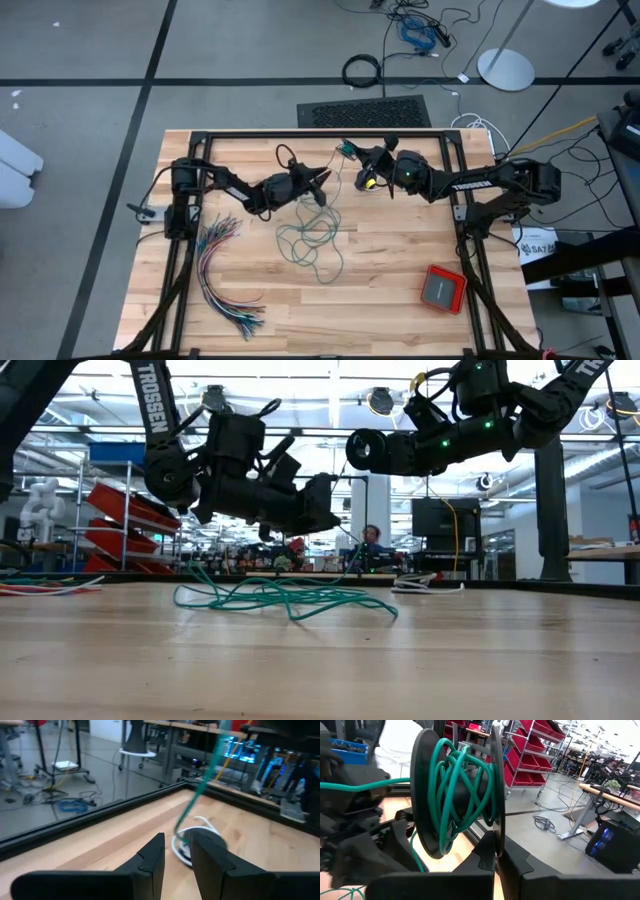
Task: Coil cords
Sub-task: Coil the green wire onto the spool
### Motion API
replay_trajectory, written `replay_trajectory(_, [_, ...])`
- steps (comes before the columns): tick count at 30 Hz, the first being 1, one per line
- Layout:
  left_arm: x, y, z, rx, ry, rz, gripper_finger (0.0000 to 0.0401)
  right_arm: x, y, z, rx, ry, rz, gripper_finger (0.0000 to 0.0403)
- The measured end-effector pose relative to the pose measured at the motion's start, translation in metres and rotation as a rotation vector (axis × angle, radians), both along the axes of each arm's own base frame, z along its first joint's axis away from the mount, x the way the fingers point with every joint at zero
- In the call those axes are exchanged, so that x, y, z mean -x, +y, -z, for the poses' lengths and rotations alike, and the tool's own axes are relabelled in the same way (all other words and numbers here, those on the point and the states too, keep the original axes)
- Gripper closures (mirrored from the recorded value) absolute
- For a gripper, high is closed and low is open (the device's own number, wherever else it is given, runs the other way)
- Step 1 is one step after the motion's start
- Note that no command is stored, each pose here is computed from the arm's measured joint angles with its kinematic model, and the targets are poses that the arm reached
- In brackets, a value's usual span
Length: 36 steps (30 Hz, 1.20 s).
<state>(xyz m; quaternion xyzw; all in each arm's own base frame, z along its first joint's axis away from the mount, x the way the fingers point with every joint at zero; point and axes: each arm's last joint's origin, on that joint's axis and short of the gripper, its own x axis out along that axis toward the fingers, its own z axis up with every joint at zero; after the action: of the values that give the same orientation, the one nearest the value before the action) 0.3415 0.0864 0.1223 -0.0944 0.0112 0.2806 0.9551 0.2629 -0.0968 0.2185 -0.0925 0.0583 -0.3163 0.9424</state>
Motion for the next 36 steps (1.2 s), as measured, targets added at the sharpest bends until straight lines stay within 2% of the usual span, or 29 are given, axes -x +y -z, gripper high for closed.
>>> replay_trajectory(16, [0.0025, 0.0064, 0.0021, 0.023, 0.008, -0.073, 0.0306, 0.0000, 0.0000, 0.0000, 0.000, 0.000, 0.000, 0.0403])
replay_trajectory(23, [-0.0036, 0.0072, -0.0045, 0.016, -0.025, -0.034, 0.0306, -0.0001, 0.0000, -0.0014, 0.005, -0.014, 0.000, 0.0403])
replay_trajectory(26, [-0.0058, 0.0078, -0.0045, -0.001, 0.001, 0.036, 0.0306, -0.0001, 0.0000, -0.0014, 0.005, -0.014, 0.000, 0.0403])
replay_trajectory(31, [-0.0045, 0.0088, 0.0039, 0.026, 0.082, 0.027, 0.0306, -0.0001, 0.0000, -0.0014, 0.005, -0.015, 0.000, 0.0403])
replay_trajectory(36, [-0.0048, 0.0084, 0.0031, 0.025, 0.074, 0.035, 0.0306, -0.0001, 0.0000, -0.0014, 0.004, -0.014, 0.000, 0.0403])
